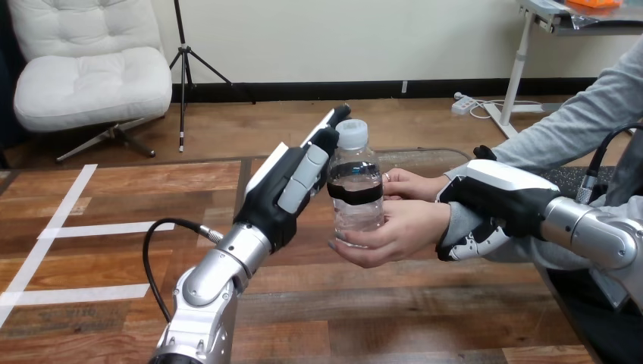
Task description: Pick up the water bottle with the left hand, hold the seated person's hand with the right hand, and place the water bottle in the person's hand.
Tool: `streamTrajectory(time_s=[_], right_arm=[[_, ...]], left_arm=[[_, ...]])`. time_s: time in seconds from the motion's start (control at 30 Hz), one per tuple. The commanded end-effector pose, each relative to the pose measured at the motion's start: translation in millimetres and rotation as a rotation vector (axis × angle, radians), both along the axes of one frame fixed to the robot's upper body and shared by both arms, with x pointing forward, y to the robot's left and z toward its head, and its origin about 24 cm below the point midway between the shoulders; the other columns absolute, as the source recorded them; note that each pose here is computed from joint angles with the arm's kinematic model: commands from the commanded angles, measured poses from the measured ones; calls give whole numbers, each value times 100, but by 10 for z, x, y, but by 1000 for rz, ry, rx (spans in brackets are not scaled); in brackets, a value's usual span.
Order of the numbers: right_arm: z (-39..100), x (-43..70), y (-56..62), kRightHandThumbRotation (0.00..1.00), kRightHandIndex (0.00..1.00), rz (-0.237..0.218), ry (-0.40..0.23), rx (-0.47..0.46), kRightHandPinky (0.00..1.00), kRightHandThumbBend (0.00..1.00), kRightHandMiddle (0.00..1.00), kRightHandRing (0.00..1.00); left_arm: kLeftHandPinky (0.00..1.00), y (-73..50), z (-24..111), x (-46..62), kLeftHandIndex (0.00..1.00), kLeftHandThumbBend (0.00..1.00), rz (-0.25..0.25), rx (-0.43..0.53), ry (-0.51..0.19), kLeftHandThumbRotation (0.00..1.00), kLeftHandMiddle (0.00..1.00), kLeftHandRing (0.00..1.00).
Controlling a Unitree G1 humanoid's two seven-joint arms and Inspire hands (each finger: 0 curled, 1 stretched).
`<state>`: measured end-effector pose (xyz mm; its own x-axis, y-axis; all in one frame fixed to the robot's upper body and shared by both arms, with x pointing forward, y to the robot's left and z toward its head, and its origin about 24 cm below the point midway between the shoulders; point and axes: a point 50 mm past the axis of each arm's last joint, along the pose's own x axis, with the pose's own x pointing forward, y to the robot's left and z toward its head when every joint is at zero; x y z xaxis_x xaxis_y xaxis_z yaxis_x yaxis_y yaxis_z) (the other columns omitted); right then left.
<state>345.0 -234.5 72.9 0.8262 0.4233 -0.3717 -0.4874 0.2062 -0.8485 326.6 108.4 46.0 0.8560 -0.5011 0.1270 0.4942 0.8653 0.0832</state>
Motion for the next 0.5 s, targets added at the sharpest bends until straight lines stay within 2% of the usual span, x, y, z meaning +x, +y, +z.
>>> streamTrajectory(time_s=[0.0, 0.17, 0.47], right_arm=[[397, 147, 109, 28, 52, 29, -150, 70, 39, 69, 50, 44], [397, 142, 114, 38, 60, 35, -159, 58, 49, 79, 59, 55], [399, 142, 115, 54, 69, 45, -160, -2, 62, 92, 69, 68]], left_arm=[[100, 7, 204, 58, 100, 100, 13, -41, -72, 100, 100, 100], [100, 16, 208, 50, 100, 100, 17, -52, -70, 100, 100, 100], [100, 29, 219, 31, 100, 100, 32, -69, -75, 100, 100, 100]])
